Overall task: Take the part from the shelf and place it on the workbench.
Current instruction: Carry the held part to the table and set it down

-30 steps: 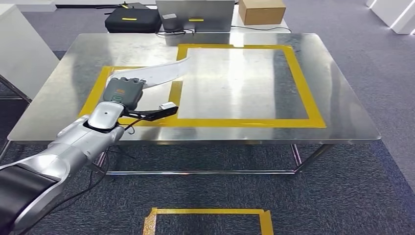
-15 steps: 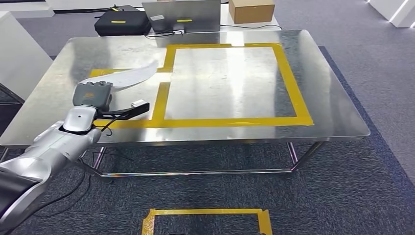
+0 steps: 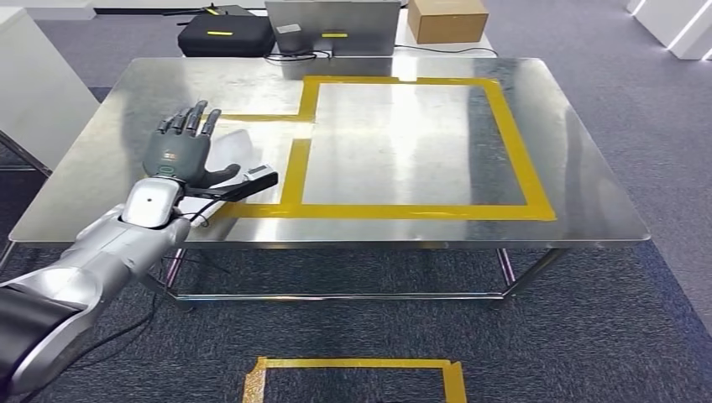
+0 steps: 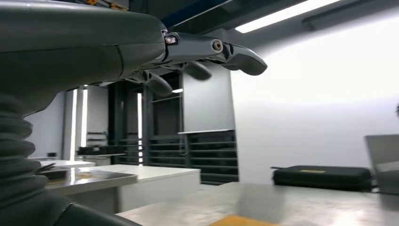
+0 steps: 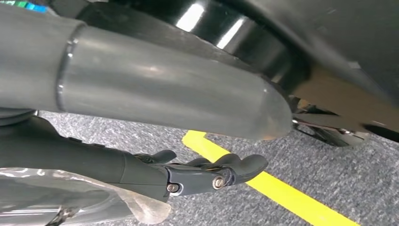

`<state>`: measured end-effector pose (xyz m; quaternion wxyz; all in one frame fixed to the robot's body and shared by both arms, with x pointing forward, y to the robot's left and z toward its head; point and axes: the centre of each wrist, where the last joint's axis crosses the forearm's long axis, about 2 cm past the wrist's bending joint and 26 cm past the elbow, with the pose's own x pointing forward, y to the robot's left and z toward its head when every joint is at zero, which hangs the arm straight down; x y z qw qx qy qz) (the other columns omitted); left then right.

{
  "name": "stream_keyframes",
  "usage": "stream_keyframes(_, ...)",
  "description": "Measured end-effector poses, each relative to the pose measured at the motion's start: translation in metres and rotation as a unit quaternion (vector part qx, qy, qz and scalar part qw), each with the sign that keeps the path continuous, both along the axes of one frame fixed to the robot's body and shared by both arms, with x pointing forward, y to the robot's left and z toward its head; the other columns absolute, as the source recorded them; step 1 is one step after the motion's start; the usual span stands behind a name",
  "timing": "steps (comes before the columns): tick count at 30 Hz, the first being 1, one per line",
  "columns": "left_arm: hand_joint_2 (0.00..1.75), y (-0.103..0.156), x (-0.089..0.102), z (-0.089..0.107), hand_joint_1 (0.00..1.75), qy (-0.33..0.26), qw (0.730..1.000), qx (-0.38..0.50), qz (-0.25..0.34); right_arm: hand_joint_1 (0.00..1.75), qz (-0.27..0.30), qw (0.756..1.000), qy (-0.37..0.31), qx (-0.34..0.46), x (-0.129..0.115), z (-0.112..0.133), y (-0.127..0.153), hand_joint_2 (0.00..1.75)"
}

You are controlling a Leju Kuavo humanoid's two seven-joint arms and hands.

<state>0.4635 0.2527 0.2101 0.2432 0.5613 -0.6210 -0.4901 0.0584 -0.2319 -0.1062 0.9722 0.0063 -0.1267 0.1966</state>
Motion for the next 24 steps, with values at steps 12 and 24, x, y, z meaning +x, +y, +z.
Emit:
stream_keyframes(12,0.00,-0.081,-0.059,-0.019,0.00,-0.035,0.940,-0.285,-0.185,0.00,-0.023,1.000,-0.005,-0.004,0.000,0.000,0.000,0.00)
stream_keyframes(24,0.00,-0.117,-0.131,-0.023,0.00,-0.079,0.840,-0.460,-0.278,0.00,-0.049,0.999,0.003,-0.006,-0.005,-0.001,0.001,0.00)
